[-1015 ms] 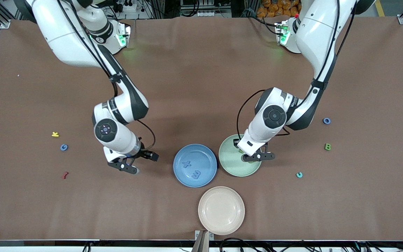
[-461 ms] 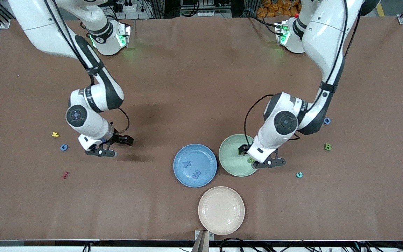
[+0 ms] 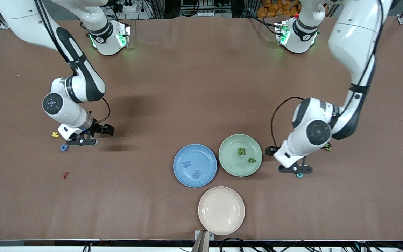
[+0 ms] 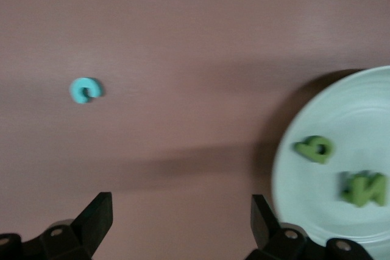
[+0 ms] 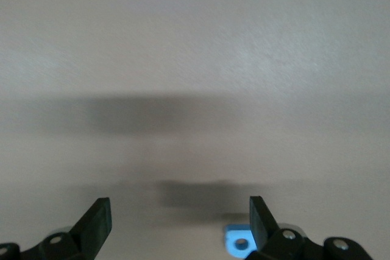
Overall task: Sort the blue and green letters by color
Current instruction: 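Place the N on the green plate while the right gripper returns to letters, then grasp the green B with the left gripper while the right gripper grasps blue a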
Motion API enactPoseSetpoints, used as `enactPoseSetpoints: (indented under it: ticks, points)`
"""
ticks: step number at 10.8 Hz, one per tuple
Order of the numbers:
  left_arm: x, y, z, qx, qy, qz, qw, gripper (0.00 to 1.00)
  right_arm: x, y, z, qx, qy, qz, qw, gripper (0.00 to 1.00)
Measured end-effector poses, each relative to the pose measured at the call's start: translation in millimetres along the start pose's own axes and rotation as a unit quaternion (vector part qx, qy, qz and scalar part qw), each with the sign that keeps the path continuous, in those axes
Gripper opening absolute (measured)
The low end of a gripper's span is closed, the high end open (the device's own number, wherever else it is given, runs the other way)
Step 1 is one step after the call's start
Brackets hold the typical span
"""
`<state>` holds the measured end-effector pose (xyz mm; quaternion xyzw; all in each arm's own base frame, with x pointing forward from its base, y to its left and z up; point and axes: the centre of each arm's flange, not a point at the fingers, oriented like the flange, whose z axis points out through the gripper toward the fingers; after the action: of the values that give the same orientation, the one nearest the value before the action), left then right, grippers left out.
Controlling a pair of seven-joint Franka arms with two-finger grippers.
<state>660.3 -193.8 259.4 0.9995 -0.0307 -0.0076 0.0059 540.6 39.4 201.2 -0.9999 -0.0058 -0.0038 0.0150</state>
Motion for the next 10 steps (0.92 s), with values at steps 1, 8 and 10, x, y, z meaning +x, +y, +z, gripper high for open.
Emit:
enactPoseSetpoints:
  ticks: [1, 8, 10]
  points:
    - [2, -26, 2, 0.003, -0.002, 0.004, 1.0, 1.0, -9, 10, 8, 0.0, 0.0, -0.008, 1.0, 1.0]
    - [-6, -188, 19, 0.036, -0.011, 0.034, 0.999, 1.0, -25, 35, 20, 0.0, -0.014, -0.008, 1.0, 1.0]
    - [-16, -211, 34, 0.029, 0.017, 0.034, 0.999, 1.0, -27, 44, 22, 0.0, -0.017, 0.0, 1.0, 1.0]
